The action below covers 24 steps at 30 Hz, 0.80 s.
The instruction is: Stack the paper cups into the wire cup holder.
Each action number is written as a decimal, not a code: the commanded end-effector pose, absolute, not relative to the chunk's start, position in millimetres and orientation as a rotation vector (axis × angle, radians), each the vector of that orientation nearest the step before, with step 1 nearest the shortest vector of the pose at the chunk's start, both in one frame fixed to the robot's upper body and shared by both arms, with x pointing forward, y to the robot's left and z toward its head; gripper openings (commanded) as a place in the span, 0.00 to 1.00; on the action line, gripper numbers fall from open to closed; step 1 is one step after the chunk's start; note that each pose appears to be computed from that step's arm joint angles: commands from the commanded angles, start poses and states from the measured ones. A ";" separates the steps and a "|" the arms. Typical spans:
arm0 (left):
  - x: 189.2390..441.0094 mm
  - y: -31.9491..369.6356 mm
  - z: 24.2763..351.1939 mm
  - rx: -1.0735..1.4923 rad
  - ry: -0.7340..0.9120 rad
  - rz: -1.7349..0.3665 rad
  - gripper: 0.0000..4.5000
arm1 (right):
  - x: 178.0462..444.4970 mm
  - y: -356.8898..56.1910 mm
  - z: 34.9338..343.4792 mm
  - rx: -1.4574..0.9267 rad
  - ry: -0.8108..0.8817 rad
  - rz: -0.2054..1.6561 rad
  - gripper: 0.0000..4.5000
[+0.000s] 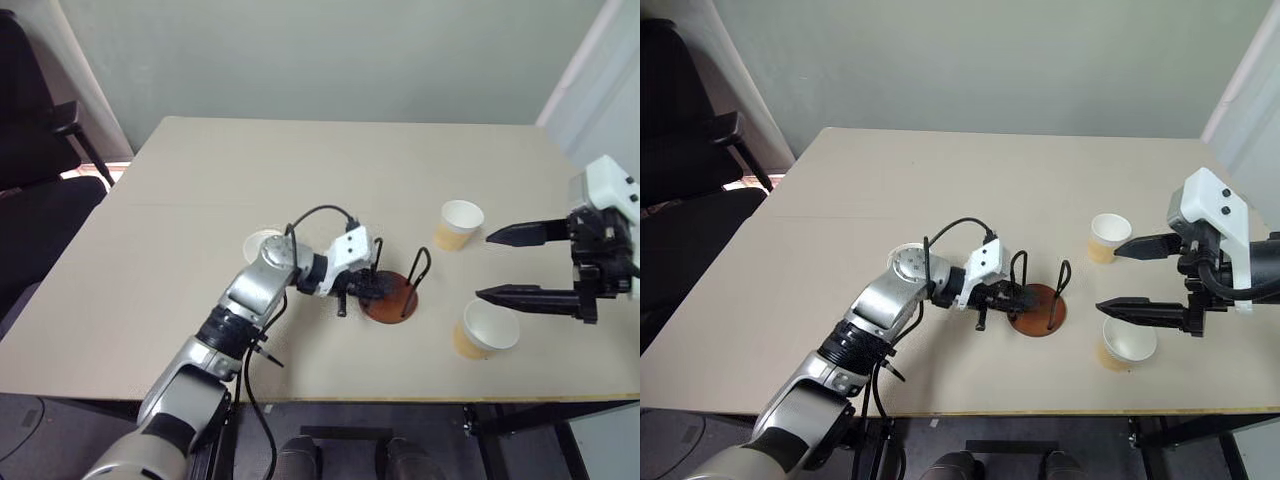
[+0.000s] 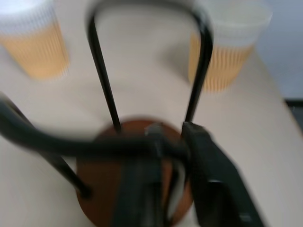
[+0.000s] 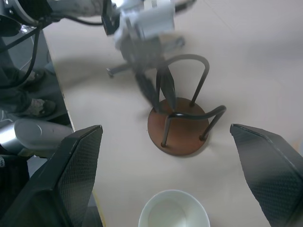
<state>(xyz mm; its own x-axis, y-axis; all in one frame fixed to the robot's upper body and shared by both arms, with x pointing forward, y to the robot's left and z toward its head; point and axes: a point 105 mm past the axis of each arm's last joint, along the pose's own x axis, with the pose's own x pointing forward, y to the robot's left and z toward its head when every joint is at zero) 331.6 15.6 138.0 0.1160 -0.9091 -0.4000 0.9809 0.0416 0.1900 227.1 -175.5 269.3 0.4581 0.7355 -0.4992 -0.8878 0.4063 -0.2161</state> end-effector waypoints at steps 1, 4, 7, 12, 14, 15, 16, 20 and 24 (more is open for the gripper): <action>335.7 15.6 147.4 0.553 0.137 -1.410 0.49 | 230.1 -173.6 275.1 -0.528 0.315 1.047 1.00; 331.9 21.1 153.4 0.593 0.134 -1.399 0.73 | 236.0 -170.4 268.8 -0.531 0.318 1.067 1.00; 332.1 29.8 164.9 0.611 0.124 -1.380 0.97 | 243.5 -171.2 263.8 -0.543 0.327 1.078 1.00; 336.9 40.0 188.9 0.616 0.091 -1.356 0.99 | 257.8 -177.1 262.4 -0.575 0.332 1.086 1.00; 333.2 49.8 195.3 0.643 0.104 -1.389 0.99 | 265.6 -180.4 260.4 -0.595 0.344 1.093 1.00; 331.9 55.0 197.4 0.660 0.111 -1.401 0.99 | 269.3 -181.9 259.5 -0.600 0.351 1.094 1.00; 332.8 60.5 200.5 0.675 0.115 -1.401 0.99 | 274.1 -183.7 258.9 -0.605 0.357 1.092 1.00; 344.7 71.9 219.2 0.652 0.092 -1.344 0.99 | 294.0 -191.4 256.5 -0.649 0.369 1.057 1.00; 349.2 82.0 248.3 0.573 0.025 -1.332 0.99 | 316.9 -192.8 256.7 -0.713 0.344 1.016 1.00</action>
